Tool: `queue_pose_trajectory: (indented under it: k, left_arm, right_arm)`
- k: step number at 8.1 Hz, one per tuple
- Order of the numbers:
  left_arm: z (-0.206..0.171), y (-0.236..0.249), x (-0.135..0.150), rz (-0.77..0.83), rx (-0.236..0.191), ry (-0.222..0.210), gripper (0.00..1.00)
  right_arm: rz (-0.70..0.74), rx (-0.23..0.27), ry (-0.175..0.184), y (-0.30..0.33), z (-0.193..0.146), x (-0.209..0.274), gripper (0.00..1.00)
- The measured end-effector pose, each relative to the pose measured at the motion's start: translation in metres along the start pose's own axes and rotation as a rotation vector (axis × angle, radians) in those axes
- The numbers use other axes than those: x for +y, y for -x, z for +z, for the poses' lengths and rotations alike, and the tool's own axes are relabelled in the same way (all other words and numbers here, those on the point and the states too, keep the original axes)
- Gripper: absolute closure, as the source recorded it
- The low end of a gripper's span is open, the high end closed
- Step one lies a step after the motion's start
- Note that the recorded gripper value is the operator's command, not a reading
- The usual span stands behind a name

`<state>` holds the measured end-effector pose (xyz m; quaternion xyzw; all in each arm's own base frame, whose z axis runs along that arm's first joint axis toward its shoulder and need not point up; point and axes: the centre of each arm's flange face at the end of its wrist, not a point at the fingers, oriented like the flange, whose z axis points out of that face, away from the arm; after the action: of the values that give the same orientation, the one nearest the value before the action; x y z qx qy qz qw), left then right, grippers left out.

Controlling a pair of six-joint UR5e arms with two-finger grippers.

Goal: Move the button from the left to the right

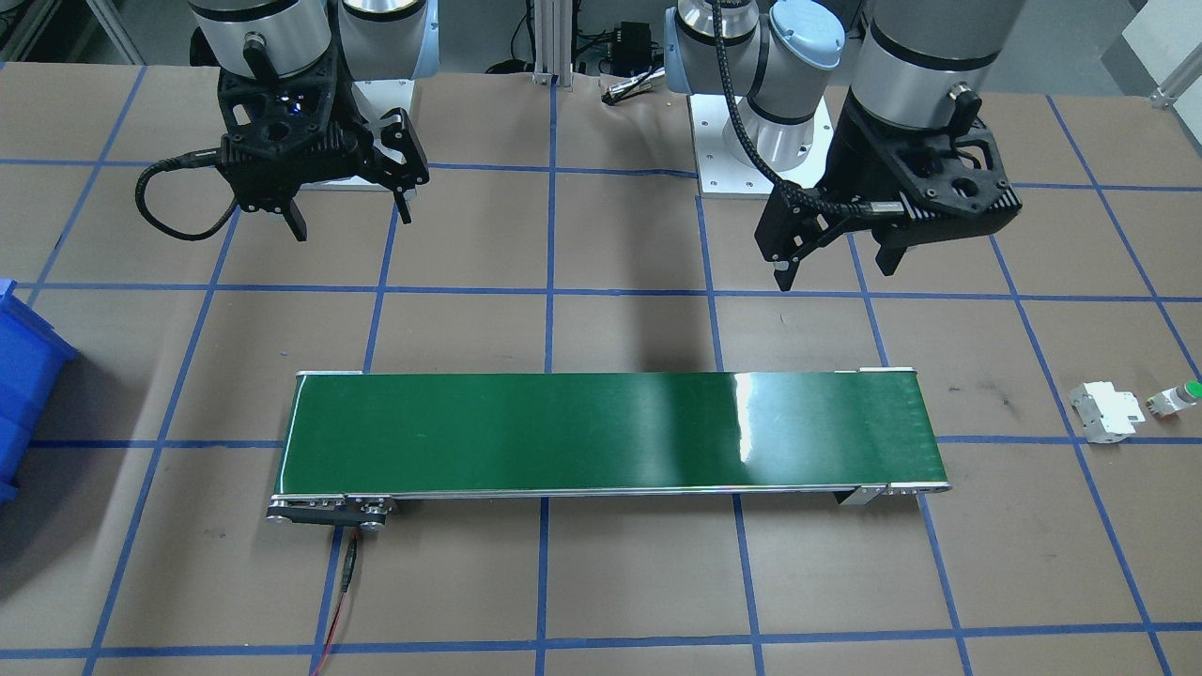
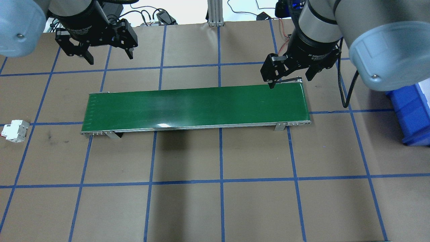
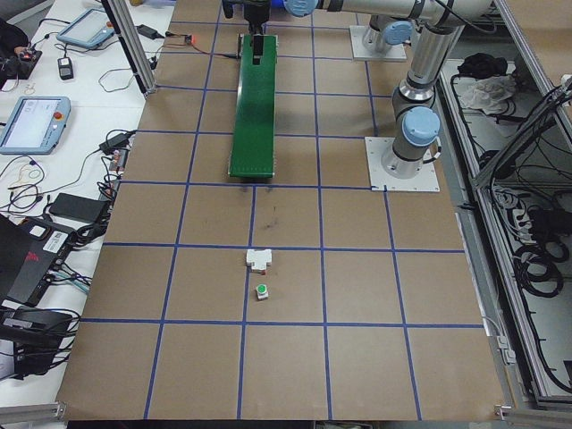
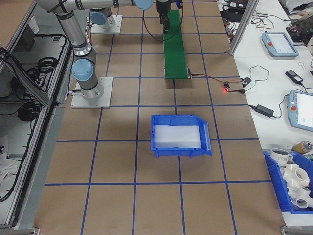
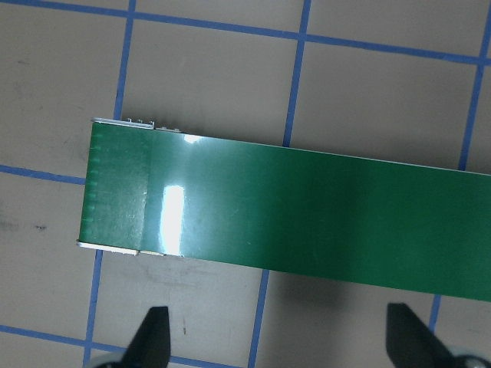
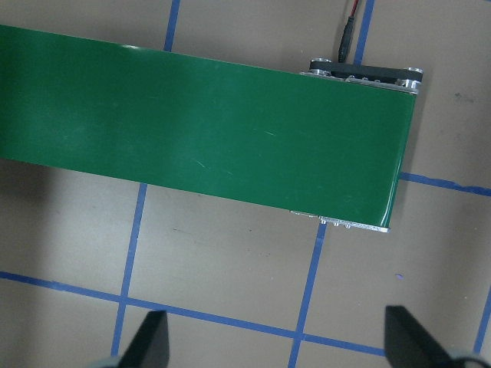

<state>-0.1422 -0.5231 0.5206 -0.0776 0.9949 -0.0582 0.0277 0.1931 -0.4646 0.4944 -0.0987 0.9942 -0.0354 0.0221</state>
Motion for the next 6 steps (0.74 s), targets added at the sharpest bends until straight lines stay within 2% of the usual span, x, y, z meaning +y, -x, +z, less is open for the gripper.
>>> queue_pose_trajectory:
  k: [4, 6]
  left_arm:
    - [-0.006, 0.011, 0.000, 0.106, -0.004, -0.008, 0.00]
    - [-0.005, 0.068, -0.014, 0.195, -0.016, 0.012, 0.00]
  right_arm:
    - [-0.001, 0.003, 0.000, -0.001, 0.000, 0.000, 0.00]
    - [-0.001, 0.002, -0.002, 0.000, 0.000, 0.000, 0.00]
